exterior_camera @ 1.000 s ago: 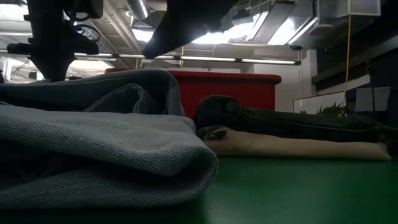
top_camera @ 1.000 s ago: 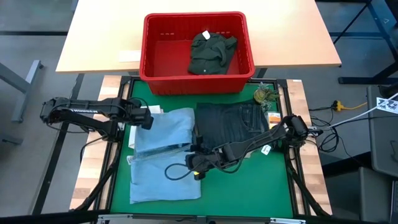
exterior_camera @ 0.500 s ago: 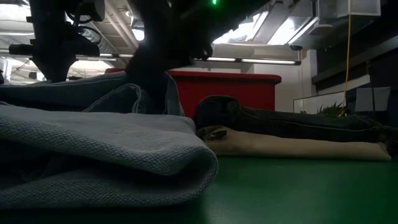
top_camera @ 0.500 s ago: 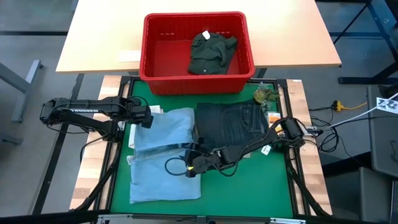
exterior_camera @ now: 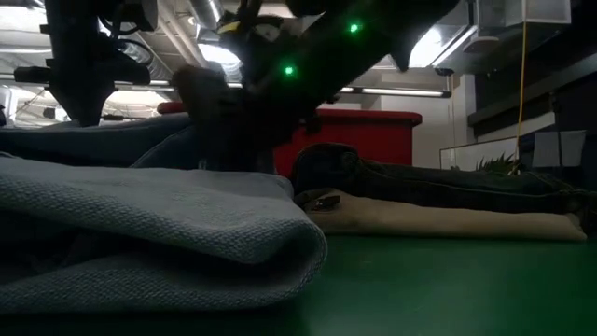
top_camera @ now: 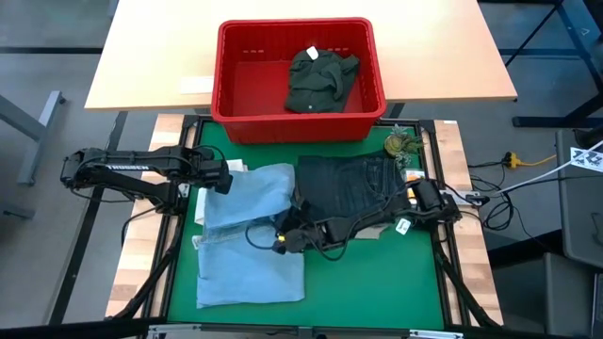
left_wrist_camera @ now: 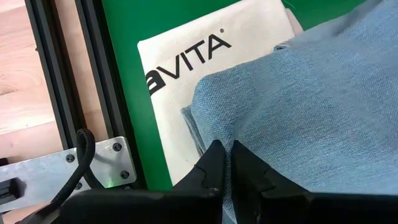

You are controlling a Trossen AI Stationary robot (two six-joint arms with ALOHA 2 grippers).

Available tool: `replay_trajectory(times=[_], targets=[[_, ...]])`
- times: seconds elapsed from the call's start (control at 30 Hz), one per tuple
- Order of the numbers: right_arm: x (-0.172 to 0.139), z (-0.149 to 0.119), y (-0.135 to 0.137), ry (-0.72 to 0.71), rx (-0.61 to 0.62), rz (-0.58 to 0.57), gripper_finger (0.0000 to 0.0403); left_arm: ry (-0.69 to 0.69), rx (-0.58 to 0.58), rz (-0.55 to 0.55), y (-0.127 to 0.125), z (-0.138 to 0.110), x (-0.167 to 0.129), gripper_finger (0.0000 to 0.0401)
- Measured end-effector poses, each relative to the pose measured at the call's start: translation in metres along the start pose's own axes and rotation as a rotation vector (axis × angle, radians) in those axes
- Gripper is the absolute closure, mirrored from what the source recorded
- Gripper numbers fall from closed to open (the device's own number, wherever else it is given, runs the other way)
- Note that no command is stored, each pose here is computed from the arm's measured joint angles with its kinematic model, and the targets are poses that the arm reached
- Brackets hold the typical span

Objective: Fold Laundry from Bin
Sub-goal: Fold the light blue jeans

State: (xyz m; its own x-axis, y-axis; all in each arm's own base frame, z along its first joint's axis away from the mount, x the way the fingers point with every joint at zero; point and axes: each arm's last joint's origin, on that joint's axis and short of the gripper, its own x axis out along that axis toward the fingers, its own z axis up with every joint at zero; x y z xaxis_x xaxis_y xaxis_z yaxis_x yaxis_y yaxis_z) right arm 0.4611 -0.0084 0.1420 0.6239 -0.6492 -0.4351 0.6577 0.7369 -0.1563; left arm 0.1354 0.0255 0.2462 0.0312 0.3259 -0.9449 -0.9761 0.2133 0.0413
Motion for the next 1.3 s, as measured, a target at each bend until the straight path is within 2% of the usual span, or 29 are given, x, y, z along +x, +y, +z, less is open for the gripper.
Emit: replay_trajectory(times=[0.2, 0.3, 0.47, 0.57, 0.73, 0.83, 1.03, 1.3], targets=[[0.01, -0.008, -0.005, 0.027, 0.059, -0.021, 0.0218, 0.001, 0.0, -0.001, 0.0, 0.0, 0.0, 0.0395], [0.01, -0.009, -0.005, 0.036, 0.05, -0.03, 0.0239, 0.001, 0.008, -0.001, 0.0, 0.0, 0.0, 0.0394], [0.01, -0.011, -0.007, 0.039, -0.009, -0.071, 0.033, 0.003, 0.036, 0.003, 0.0, 0.0, 0.0, 0.0394], [0.01, -0.011, -0.006, 0.043, -0.089, -0.068, 0.0387, 0.006, 0.039, 0.011, 0.001, 0.0, 0.0, 0.0394], [0.005, -0.013, -0.007, 0.078, -0.22, -0.077, 0.0372, 0.017, 0.05, 0.041, 0.004, -0.001, 0.0, 0.0394], [0.004, -0.01, -0.007, 0.091, -0.233, -0.084, 0.0377, 0.017, 0.049, 0.04, 0.004, -0.001, 0.0, 0.0394], [0.004, -0.01, -0.005, 0.125, -0.236, 0.017, 0.0393, 0.017, 0.054, 0.04, 0.004, -0.001, 0.0, 0.0394], [-0.007, 0.005, -0.012, 0.337, -0.461, -0.063, 0.0395, 0.012, 0.065, 0.043, 0.004, -0.001, 0.0, 0.0394]])
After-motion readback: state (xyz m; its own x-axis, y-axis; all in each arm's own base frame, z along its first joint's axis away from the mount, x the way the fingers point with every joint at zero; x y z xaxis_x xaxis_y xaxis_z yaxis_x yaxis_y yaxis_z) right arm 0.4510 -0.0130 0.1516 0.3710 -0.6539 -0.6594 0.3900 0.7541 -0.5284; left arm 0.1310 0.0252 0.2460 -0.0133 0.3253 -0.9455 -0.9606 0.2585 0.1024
